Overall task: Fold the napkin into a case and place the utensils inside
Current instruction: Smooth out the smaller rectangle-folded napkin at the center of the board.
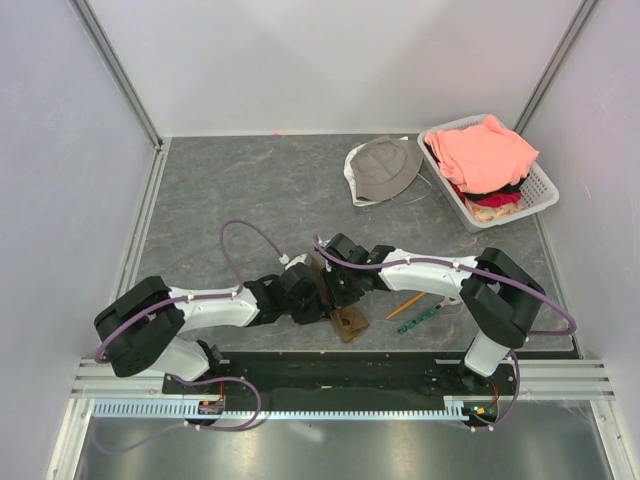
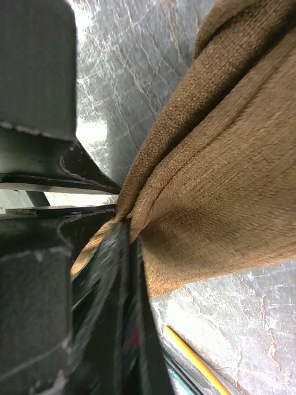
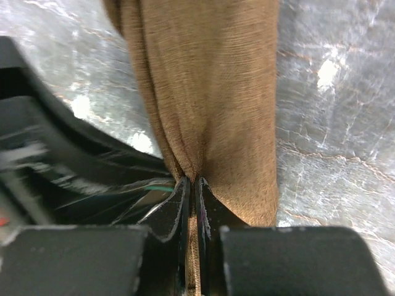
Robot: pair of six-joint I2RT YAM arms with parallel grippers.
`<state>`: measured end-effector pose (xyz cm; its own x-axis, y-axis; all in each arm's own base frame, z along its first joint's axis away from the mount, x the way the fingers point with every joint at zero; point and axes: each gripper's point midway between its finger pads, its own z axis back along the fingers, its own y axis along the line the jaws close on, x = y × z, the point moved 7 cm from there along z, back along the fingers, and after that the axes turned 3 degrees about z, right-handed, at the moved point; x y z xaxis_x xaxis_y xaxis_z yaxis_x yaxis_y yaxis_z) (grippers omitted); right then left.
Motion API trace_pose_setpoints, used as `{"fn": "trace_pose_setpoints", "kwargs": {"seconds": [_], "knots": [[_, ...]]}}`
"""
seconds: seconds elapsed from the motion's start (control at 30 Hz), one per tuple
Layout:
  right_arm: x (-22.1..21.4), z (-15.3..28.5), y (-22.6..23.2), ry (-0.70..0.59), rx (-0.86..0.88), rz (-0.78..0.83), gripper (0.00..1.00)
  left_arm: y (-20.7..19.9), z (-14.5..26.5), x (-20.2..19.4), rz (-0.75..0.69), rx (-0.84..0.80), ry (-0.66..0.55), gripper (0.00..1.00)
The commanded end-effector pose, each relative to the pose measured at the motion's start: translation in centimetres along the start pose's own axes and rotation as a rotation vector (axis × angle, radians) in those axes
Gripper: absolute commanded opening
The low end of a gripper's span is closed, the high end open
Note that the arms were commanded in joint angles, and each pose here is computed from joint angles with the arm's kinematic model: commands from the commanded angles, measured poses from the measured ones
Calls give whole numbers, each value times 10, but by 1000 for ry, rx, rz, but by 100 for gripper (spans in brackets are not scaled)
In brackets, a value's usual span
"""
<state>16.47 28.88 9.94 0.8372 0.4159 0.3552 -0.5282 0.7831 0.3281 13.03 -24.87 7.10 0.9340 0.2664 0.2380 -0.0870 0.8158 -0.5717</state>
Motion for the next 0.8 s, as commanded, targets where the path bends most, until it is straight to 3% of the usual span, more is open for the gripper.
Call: {"fn": "trace_pose_setpoints", "kwargs": {"seconds": [0.0, 0.23, 0.37, 0.57, 0.77], "knots": [[-3, -6, 4, -36, 37, -37, 13, 12, 1, -1, 17, 74, -35, 19], [-8, -6, -3, -47, 4, -20, 25, 3, 48, 21, -10, 14, -72, 24], [-8, -4, -4, -60, 2, -24, 33, 4, 68, 67, 44, -43, -167, 24], [-4, 1, 0, -86, 20, -35, 42, -26, 49, 102, 5, -112, -134, 21], [8, 13, 8, -127, 47, -41, 48, -17, 12, 97, 27, -118, -77, 20]]}}
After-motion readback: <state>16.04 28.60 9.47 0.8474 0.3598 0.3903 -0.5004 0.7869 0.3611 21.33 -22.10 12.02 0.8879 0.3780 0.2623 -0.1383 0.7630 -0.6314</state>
